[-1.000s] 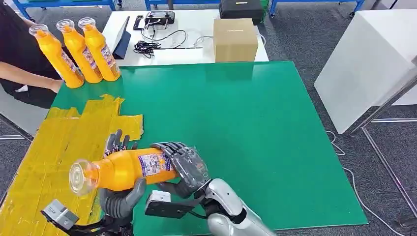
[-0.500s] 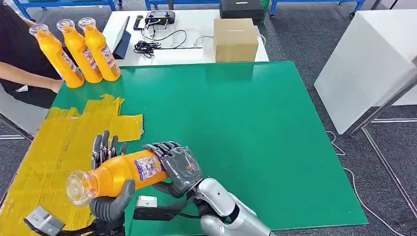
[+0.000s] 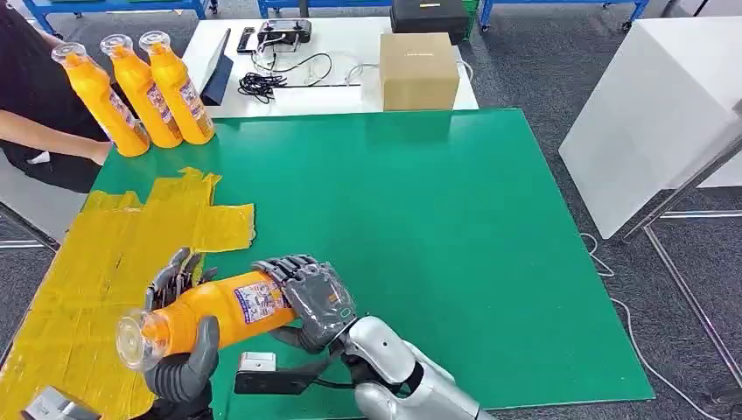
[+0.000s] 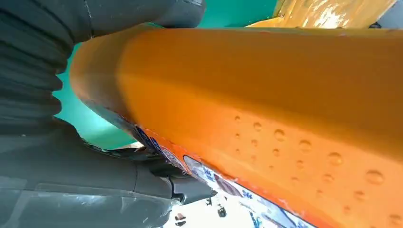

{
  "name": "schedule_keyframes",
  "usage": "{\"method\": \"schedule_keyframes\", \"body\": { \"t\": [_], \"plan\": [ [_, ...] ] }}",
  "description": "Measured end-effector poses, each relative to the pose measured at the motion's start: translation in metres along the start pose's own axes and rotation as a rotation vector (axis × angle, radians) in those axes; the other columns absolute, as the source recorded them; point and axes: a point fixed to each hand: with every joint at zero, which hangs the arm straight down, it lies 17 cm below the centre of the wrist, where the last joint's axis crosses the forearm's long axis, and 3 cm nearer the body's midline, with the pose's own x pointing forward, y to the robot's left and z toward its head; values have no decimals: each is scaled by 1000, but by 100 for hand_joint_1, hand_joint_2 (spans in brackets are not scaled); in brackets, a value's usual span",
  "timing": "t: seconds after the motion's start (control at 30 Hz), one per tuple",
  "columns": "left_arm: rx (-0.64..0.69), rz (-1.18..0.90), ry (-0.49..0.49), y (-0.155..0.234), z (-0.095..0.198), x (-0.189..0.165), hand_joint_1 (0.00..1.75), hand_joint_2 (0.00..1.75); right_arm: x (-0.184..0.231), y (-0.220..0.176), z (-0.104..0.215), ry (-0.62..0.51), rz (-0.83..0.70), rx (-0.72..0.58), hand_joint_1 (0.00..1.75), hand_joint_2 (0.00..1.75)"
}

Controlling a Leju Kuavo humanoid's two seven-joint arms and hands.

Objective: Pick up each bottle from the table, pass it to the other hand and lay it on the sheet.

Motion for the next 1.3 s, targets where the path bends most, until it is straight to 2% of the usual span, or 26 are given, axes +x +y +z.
{"method": "schedule_keyframes", "body": {
  "t": [1.3],
  "plan": [
    [-5, -18, -15, 2, -5, 2, 175, 175, -9, 7, 7, 29, -38, 18, 175, 175]
  ]
}}
